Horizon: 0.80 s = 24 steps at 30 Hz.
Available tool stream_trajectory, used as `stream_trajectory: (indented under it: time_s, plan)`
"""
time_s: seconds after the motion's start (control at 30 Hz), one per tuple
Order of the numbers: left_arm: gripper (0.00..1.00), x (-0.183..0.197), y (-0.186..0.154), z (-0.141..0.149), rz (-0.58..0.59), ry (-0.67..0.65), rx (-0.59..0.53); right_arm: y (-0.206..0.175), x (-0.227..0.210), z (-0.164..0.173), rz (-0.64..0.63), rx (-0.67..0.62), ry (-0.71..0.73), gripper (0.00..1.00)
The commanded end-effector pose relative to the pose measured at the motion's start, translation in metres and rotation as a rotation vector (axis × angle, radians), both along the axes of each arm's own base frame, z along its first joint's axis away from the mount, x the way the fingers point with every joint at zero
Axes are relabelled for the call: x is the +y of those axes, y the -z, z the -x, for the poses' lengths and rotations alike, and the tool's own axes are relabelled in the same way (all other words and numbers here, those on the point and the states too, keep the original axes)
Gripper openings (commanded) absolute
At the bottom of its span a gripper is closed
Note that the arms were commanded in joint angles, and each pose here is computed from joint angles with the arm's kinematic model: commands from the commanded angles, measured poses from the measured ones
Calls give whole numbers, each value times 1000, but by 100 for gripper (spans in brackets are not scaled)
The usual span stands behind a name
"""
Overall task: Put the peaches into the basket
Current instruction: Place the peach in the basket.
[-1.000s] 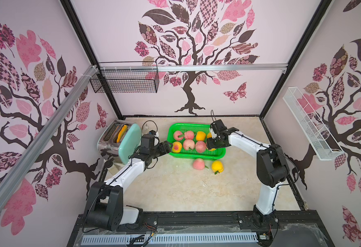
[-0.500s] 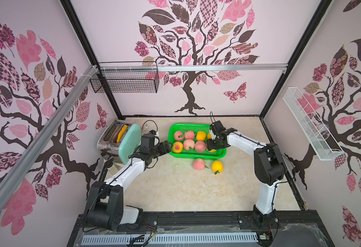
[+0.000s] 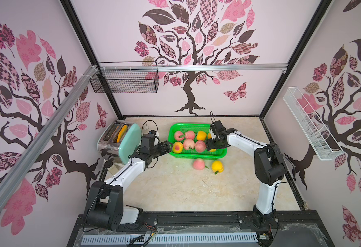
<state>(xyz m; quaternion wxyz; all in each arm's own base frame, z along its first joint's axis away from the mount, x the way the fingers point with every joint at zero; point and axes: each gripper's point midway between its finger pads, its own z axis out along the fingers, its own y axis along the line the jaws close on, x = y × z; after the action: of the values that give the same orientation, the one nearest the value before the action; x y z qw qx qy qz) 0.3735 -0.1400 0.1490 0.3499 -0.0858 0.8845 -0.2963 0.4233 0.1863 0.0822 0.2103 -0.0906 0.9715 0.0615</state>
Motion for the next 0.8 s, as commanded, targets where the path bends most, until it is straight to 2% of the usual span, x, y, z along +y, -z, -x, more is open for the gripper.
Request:
stream_trajectory:
  time_s: [0.0, 0.3, 0.77]
  plan:
    - [79, 0, -10, 1, 9, 5, -26, -27, -2, -6, -27, -66, 16, 81]
    - [79, 0, -10, 4, 13, 5, -29, -34, -4, -5, -23, -83, 22, 86]
    - [79, 0, -12, 6, 12, 11, -37, -42, -1, -1, -52, -91, 9, 85]
